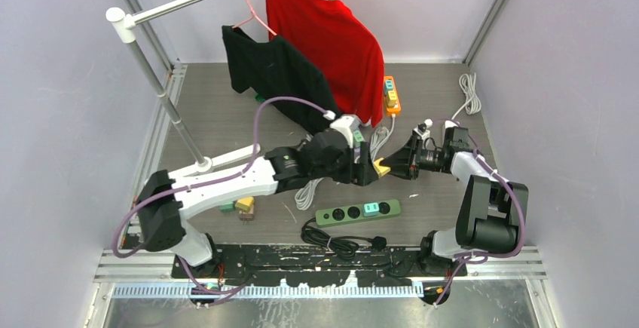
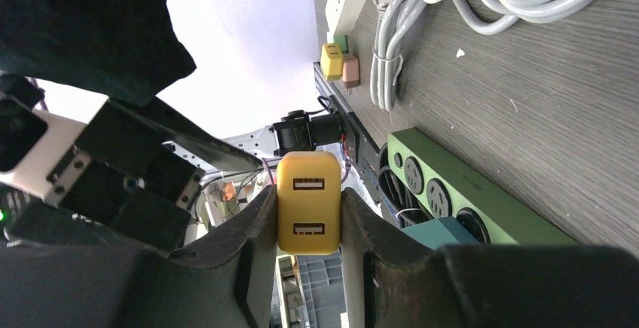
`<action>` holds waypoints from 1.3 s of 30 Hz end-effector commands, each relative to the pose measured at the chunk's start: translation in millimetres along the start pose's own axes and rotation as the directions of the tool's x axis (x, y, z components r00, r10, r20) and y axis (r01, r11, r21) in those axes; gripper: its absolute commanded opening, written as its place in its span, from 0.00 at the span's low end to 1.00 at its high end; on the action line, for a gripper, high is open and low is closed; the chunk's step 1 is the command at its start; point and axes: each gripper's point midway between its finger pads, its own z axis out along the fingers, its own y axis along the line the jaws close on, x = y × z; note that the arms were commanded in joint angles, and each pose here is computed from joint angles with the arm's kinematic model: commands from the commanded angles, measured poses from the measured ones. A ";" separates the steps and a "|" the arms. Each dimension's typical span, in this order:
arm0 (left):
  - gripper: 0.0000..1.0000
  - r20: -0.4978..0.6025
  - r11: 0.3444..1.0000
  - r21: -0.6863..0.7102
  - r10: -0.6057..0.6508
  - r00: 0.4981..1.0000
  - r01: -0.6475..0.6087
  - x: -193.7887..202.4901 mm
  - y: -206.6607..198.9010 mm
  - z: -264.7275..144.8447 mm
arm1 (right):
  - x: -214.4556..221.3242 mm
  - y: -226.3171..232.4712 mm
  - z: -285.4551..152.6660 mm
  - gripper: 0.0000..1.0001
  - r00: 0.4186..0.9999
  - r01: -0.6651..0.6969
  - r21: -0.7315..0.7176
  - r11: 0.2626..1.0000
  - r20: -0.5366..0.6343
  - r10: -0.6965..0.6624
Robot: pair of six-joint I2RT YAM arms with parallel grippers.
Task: Pull the plug off the socket
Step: Place the plug at the center of the board.
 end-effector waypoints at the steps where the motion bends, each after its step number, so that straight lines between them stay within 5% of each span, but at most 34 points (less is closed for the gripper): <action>1: 0.73 -0.106 0.981 -0.040 0.183 0.977 -0.189 19.8 -3.5 9.4 | 0.0 19.4 3.4 0.09 0.999 0.033 -0.072 0.997 -0.035 -0.036; 9: 0.76 -0.192 0.932 0.029 0.359 0.913 -0.361 27.8 -5.0 30.3 | 5.9 19.2 7.4 0.09 0.997 0.042 -0.076 0.996 -0.056 -0.046; 32: 0.50 -0.270 0.950 -0.027 0.293 0.917 -0.312 13.6 8.1 61.1 | 12.3 19.8 11.3 0.08 0.995 0.051 -0.085 0.995 -0.081 -0.058; 39: 0.50 -0.275 0.951 -0.016 0.294 0.915 -0.310 13.6 6.2 63.9 | 15.2 19.6 13.2 0.08 0.994 0.051 -0.085 0.995 -0.092 -0.059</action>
